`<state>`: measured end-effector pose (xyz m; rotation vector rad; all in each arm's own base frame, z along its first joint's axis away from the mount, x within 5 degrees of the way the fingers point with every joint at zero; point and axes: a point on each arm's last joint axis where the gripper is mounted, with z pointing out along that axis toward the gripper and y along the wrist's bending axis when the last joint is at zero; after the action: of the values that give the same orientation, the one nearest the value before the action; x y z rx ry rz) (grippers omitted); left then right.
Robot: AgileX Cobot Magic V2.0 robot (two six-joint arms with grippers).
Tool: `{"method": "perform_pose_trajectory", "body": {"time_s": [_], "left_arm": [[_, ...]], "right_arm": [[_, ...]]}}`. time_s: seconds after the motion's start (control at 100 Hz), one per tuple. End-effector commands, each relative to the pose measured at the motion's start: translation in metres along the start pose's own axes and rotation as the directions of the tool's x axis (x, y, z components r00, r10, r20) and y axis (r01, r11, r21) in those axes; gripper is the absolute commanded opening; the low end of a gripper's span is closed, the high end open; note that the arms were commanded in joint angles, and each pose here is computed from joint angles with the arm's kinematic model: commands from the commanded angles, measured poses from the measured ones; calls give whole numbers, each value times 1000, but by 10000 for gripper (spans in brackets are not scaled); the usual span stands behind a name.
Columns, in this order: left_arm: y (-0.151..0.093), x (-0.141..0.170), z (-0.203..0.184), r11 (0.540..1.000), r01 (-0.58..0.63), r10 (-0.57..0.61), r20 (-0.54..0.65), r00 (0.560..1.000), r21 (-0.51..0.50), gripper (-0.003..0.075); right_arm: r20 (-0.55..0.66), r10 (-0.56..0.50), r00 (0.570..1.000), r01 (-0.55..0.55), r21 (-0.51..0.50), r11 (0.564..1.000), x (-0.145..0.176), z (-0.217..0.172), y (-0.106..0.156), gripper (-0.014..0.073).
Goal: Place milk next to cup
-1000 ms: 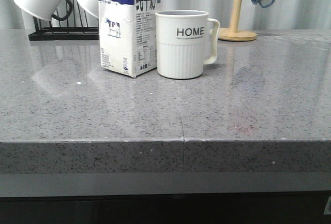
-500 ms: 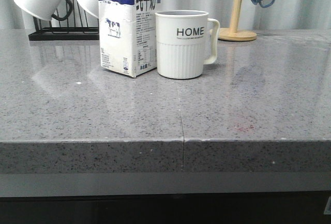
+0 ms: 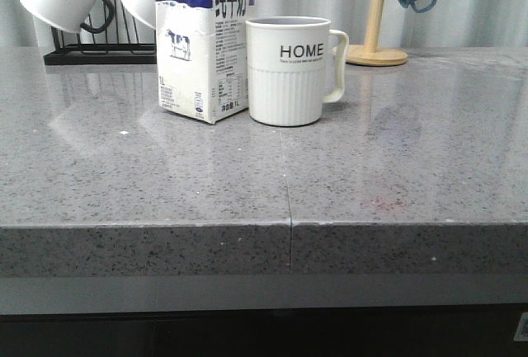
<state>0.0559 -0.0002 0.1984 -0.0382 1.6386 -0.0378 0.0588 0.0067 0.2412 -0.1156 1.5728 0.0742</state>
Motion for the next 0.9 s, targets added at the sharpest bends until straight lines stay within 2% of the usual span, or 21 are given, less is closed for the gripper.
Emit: {"method": "perform_pose_trajectory", "body": {"time_s": [0.0,0.13,0.25,0.89], "left_arm": [[1,6,0,1000,10,-10,61,998,-2,-21],[1,6,0,1000,10,-10,61,998,-2,-21],[1,6,0,1000,10,-10,61,998,-2,-21],[1,6,0,1000,10,-10,60,998,-2,-21]], "right_arm": [[108,-13,994,7,56,998,-4,2,-3,-68],[69,41,997,-50,131,990,18,3,-7,-68],[59,99,993,-107,154,982,34,0,-8,-68],[76,76,994,-87,155,984,34,-5,-7,-68]]}}
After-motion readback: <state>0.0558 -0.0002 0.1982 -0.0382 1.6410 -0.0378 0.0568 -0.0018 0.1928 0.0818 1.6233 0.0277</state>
